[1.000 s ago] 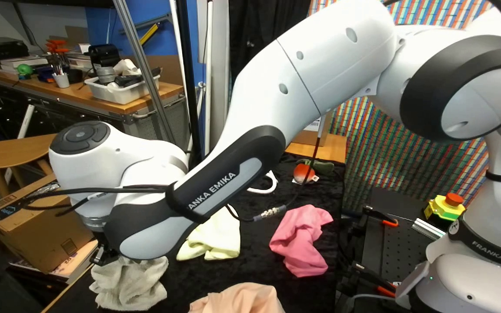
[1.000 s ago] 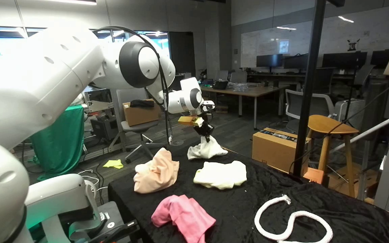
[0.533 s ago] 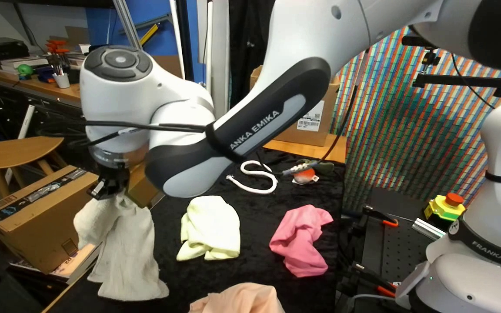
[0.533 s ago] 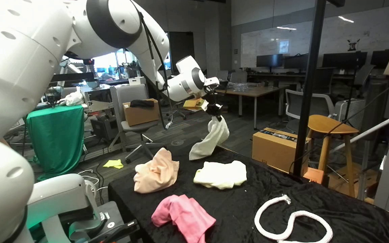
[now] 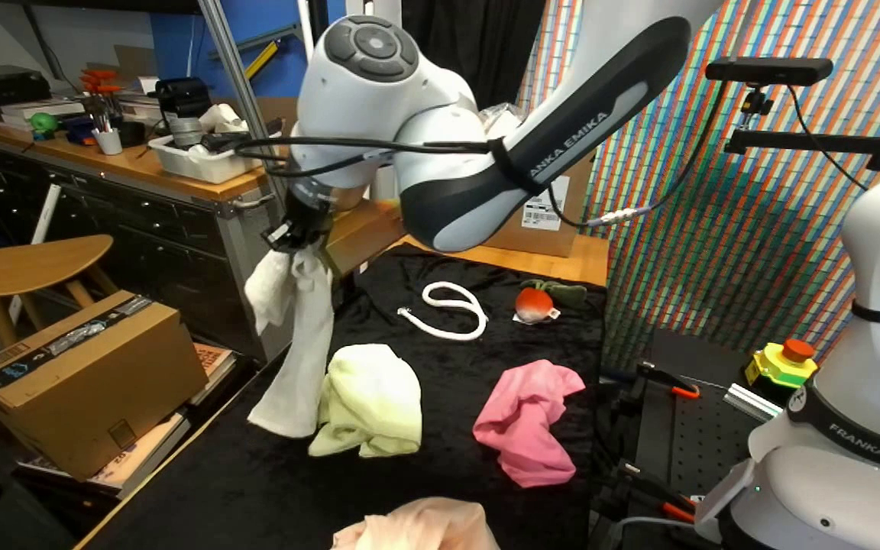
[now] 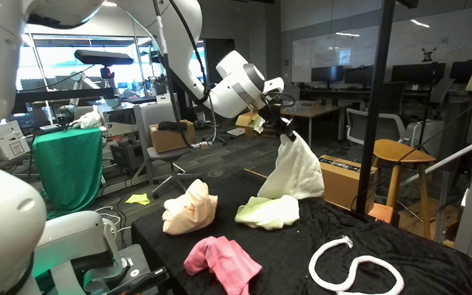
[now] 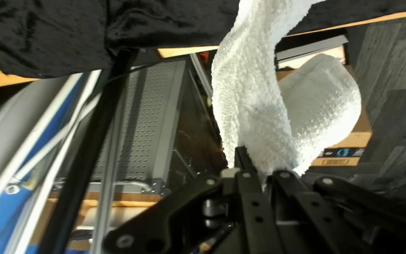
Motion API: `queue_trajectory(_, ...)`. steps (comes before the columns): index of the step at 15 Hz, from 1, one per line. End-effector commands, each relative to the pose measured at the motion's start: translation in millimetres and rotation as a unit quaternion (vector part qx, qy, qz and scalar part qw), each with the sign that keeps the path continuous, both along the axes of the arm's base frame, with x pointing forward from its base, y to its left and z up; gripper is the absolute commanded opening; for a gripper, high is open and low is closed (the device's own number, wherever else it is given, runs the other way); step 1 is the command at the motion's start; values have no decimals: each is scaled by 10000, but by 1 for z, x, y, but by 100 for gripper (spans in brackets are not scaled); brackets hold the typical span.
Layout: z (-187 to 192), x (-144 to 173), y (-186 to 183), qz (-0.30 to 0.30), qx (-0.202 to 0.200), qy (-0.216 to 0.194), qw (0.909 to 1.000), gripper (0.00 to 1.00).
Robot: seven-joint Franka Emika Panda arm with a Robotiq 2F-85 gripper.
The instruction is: Pick up all the clothes and plush toy, then put them in one place
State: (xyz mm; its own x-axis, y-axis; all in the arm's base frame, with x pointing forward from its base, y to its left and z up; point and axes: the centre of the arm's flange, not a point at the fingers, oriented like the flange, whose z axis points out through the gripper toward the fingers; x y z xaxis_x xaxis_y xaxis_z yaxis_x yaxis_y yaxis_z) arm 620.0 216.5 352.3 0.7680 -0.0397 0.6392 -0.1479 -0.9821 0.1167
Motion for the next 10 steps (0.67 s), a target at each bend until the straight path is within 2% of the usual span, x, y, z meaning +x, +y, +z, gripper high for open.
queue_trajectory(1,33,-51,-74,-700,154,-423,9965,5)
queue_trajectory(5,54,-79,-150,-1348,155,-677,9884,5)
queue_trajectory(10,52,-93,-204,-1950,141,-834,9772,6)
